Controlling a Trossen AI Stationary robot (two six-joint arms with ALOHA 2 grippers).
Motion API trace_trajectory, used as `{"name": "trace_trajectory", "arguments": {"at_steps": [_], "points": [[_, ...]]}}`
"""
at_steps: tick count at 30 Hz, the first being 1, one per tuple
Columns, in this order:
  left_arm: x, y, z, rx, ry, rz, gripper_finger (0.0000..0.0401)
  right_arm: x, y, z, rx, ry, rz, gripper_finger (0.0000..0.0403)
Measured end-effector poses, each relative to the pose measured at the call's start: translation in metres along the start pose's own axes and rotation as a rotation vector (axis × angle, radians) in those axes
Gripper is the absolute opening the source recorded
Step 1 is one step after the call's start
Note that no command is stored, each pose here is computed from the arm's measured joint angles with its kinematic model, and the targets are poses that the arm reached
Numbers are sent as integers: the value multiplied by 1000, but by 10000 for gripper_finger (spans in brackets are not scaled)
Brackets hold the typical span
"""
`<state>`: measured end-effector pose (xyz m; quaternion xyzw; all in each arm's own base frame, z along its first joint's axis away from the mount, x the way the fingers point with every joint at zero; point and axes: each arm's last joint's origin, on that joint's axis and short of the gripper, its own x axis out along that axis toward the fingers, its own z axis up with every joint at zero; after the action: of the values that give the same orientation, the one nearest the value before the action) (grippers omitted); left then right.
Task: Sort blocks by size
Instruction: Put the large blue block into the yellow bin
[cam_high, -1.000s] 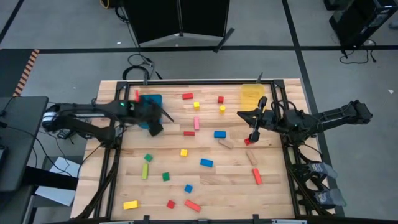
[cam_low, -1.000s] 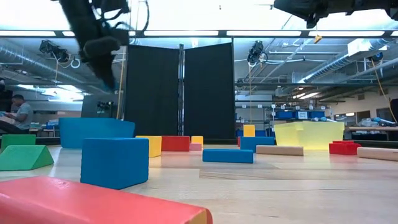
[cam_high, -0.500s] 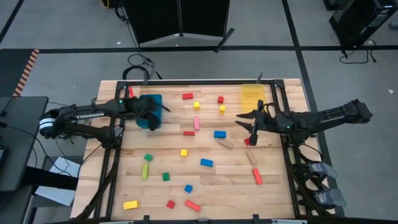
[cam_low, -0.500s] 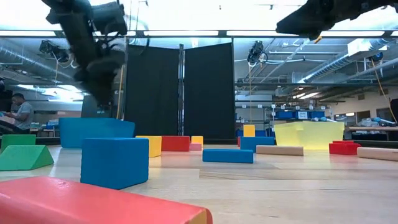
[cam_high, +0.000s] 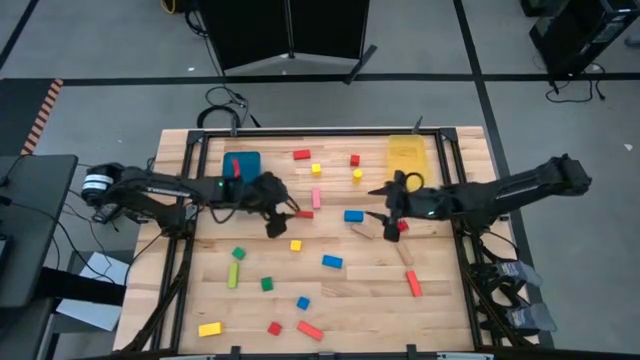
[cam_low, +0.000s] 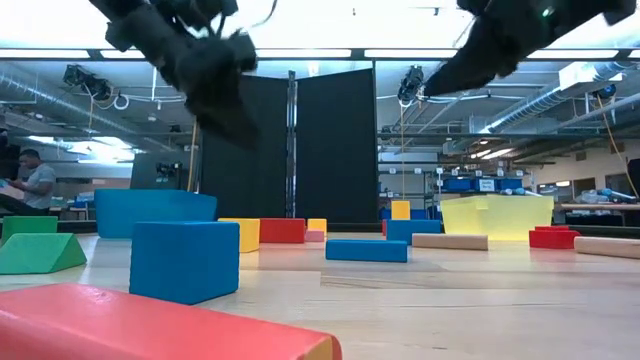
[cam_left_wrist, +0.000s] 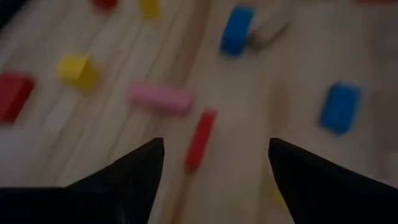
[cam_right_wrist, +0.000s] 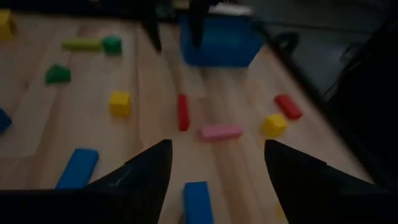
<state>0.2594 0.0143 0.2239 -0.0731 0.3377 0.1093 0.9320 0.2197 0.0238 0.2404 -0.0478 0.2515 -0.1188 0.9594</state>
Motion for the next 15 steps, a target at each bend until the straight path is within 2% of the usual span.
{"name": "trace_trajectory", "arguments": {"at_steps": [4, 9, 15], "points": [[-13, -6, 11, -1, -112, -37, 275, 25, 10, -8, -18, 54, 41, 259], [-24, -7, 10, -18, -120, -37, 263, 45, 19, -23, -20, 149, 90, 257], [-28, -12, 10, -10, -131, -26, 257, 65, 18, -40, -32, 258, 71, 257]]}}
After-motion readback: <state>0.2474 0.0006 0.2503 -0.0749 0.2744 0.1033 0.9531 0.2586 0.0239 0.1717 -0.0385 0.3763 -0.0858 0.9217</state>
